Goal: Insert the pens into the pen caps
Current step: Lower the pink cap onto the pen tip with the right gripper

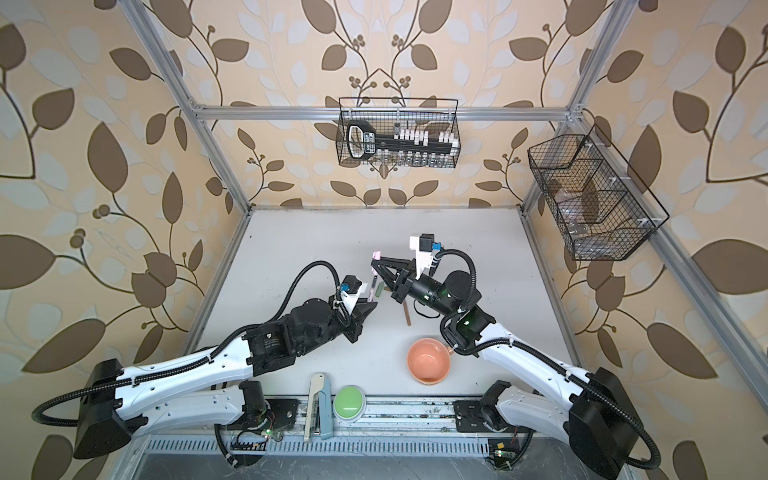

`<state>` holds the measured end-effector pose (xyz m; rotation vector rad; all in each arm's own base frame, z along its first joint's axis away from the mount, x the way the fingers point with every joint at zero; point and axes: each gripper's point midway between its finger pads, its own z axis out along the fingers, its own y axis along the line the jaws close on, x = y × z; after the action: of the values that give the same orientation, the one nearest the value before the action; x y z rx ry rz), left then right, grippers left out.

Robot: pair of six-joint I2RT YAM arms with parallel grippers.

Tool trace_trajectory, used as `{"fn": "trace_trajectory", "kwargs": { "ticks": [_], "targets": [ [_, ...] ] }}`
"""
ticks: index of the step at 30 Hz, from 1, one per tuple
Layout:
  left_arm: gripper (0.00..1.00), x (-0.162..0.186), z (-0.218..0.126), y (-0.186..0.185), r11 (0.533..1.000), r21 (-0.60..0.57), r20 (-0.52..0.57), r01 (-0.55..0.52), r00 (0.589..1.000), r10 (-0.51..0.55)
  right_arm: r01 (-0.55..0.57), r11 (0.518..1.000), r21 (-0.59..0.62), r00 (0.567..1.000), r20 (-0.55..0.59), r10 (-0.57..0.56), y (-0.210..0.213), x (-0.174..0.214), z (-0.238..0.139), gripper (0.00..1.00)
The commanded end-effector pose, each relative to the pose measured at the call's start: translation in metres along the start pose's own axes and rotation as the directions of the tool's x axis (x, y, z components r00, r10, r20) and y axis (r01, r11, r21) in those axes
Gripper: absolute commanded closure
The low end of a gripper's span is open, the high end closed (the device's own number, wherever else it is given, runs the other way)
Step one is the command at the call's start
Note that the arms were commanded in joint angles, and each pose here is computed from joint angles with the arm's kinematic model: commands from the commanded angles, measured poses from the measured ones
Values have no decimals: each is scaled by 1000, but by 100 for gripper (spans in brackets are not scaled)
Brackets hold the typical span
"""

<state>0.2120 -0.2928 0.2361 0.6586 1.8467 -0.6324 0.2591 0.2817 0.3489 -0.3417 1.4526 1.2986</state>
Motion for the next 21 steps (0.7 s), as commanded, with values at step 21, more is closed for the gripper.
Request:
{"fn": "trace_trajectory", "kwargs": {
  "ticks": [21],
  "targets": [
    [100,-48,-16,0,1000,-2,164,26,986,-25,9,1000,25,999,-37,-8,-6,25,-3,98]
  ]
}}
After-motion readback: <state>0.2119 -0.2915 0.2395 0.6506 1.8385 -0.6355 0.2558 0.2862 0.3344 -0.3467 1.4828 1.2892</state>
